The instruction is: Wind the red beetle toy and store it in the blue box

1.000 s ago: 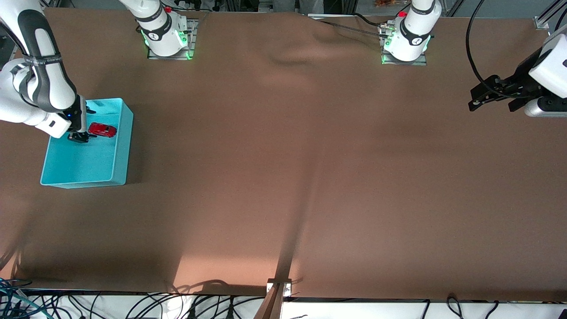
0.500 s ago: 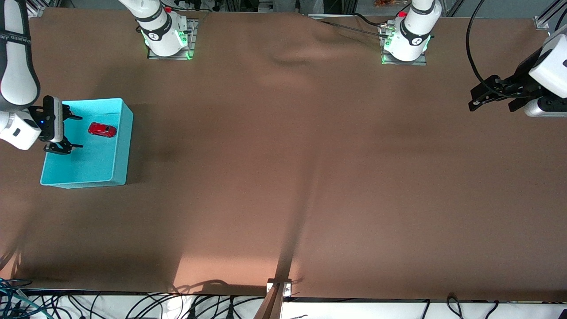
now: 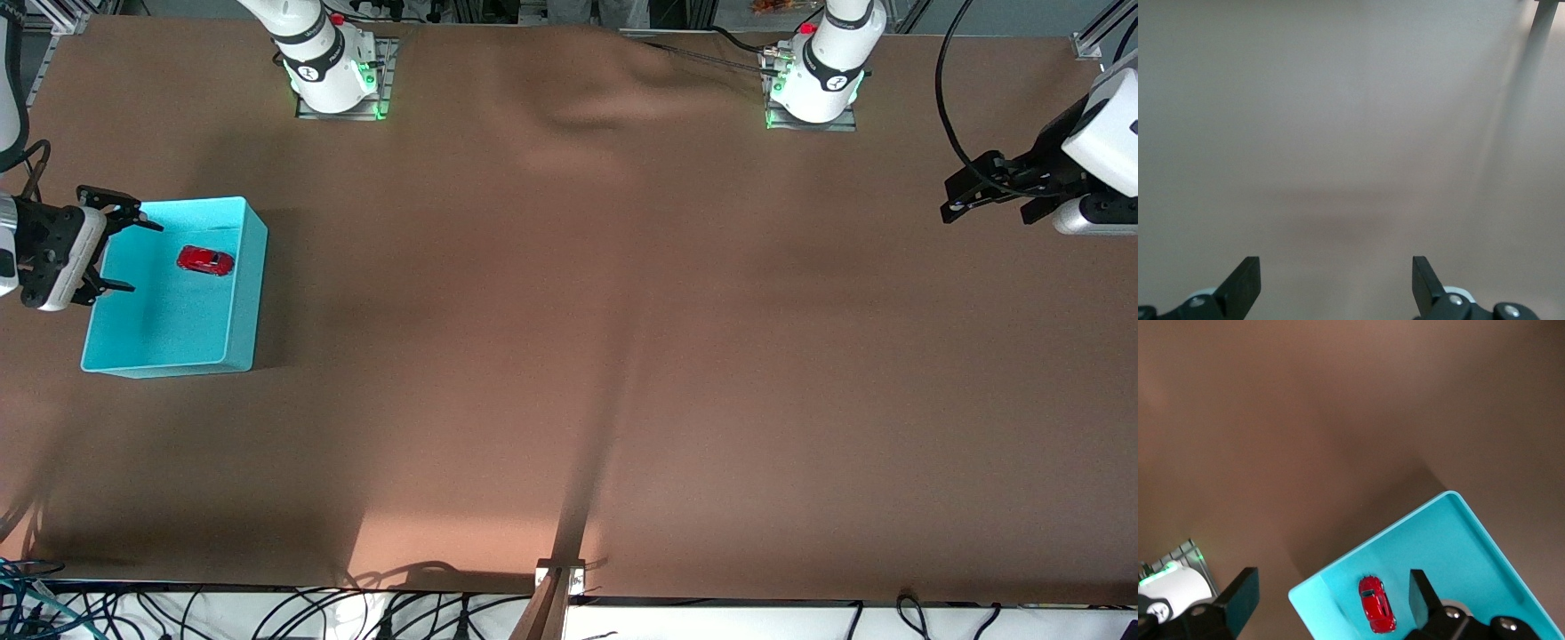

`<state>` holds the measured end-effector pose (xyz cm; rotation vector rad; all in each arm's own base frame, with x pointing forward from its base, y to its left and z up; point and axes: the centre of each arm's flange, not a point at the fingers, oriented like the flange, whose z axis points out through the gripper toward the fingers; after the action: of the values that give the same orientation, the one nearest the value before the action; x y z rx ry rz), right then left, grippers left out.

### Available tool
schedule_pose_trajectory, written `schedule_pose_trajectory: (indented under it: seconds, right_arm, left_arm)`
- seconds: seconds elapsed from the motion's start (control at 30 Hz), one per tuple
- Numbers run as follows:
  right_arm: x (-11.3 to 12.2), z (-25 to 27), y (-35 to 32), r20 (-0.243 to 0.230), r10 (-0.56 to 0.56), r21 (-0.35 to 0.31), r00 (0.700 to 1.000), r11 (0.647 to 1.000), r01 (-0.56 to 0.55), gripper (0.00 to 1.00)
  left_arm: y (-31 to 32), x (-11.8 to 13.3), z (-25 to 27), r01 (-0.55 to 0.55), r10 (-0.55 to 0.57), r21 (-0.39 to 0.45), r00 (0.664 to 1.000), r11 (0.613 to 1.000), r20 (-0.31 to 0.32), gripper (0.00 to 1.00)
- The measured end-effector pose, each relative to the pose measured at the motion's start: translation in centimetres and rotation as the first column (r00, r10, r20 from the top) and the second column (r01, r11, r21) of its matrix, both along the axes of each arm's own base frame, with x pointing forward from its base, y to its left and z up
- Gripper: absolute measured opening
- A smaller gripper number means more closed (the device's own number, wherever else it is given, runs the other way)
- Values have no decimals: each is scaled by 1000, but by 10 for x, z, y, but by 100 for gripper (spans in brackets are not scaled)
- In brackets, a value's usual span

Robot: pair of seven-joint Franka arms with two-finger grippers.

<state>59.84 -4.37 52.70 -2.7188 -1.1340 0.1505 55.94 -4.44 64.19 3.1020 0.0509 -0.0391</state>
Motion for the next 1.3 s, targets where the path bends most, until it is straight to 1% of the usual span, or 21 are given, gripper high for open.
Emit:
schedule_pose_trajectory:
  seconds: [0.1,0.2,0.3,0.37,0.5,0.63,0.77,0.87,0.97,1.13,1.2,1.3]
  right_arm:
    - [2,12,16,3,-128,-44,992,991,128,100]
    - [1,21,26,6,-254,-76,967,964,254,100]
    - [-2,27,29,-4,-375,-102,927,922,373,100]
    - [-6,31,28,-10,-447,-118,895,889,443,100]
    - [-13,41,26,-7,-539,-142,842,834,533,100]
    - [-24,49,26,8,-579,-169,815,802,572,100]
    - [-40,53,30,24,-602,-194,798,781,594,100]
    - [-55,52,37,40,-625,-196,779,760,620,100]
    - [-69,47,45,67,-641,-184,765,746,640,100]
    - [-92,40,51,83,-641,-177,763,744,644,100]
    - [-96,40,51,88,-641,-173,763,744,645,100]
    - [-94,42,49,99,-643,-164,759,742,650,100]
  left_arm:
    - [0,0,0,0,0,0,1000,1000,0,100]
    - [1,0,0,-2,2,0,1000,1000,0,100]
    - [2,0,0,-4,4,0,1000,1000,0,100]
    - [2,0,0,-4,4,0,1000,1000,0,100]
    - [3,0,0,-5,5,0,1000,1000,0,100]
    - [3,0,0,-5,5,0,1000,1000,0,100]
    - [3,0,0,-5,5,0,1000,1000,0,100]
    - [3,0,0,-5,5,0,1000,1000,0,100]
    - [3,0,0,-5,5,0,1000,1000,0,100]
    - [3,0,0,-5,5,0,1000,1000,0,100]
    - [3,0,0,-5,5,0,1000,1000,0,100]
    - [3,0,0,-5,5,0,1000,1000,0,100]
